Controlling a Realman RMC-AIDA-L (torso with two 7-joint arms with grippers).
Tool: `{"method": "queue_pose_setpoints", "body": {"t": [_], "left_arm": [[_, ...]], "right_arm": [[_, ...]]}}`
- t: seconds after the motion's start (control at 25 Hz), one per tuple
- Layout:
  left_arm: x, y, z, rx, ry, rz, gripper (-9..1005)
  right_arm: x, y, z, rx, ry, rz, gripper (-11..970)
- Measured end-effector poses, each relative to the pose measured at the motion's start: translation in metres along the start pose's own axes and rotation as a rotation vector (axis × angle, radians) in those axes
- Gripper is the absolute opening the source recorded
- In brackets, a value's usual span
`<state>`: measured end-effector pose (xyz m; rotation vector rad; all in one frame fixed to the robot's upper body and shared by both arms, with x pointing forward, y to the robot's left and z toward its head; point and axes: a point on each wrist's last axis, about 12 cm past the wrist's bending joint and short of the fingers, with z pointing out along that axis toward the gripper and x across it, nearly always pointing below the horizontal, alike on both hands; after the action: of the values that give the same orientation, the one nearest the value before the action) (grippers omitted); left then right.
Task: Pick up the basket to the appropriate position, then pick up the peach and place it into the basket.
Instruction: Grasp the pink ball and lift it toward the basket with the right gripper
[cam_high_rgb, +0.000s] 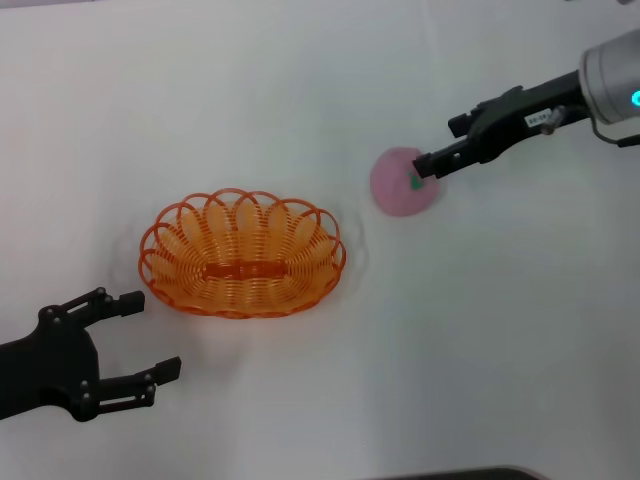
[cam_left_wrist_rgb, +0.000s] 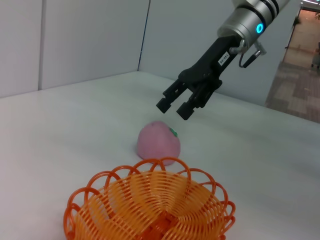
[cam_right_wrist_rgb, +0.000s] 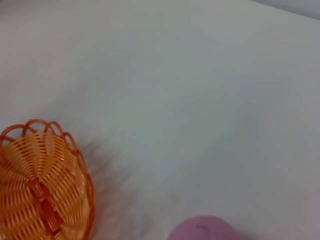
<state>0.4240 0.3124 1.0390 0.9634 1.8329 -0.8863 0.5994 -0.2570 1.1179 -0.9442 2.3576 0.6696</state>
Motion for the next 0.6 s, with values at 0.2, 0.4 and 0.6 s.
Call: {"method": "queue_pose_setpoints", "body": {"t": [0.2,0.4,0.6], "left_arm": [[0.0,0.0,0.0,0.004,-0.002,-0.002,908],[0.0,-0.001,0.0,0.006,-0.003,-0.002,905],[0.0,-0.001,0.0,0.006,-0.003,-0.002,904]], "right_arm": [[-0.011,0.005,0.008,-0.009,0.013,-0.008,948],[-0.014,0.007,0.016,0.0,0.035,-0.004,949],[-0.013,0.009,0.028,0.006,0.06,-0.003,936]]}}
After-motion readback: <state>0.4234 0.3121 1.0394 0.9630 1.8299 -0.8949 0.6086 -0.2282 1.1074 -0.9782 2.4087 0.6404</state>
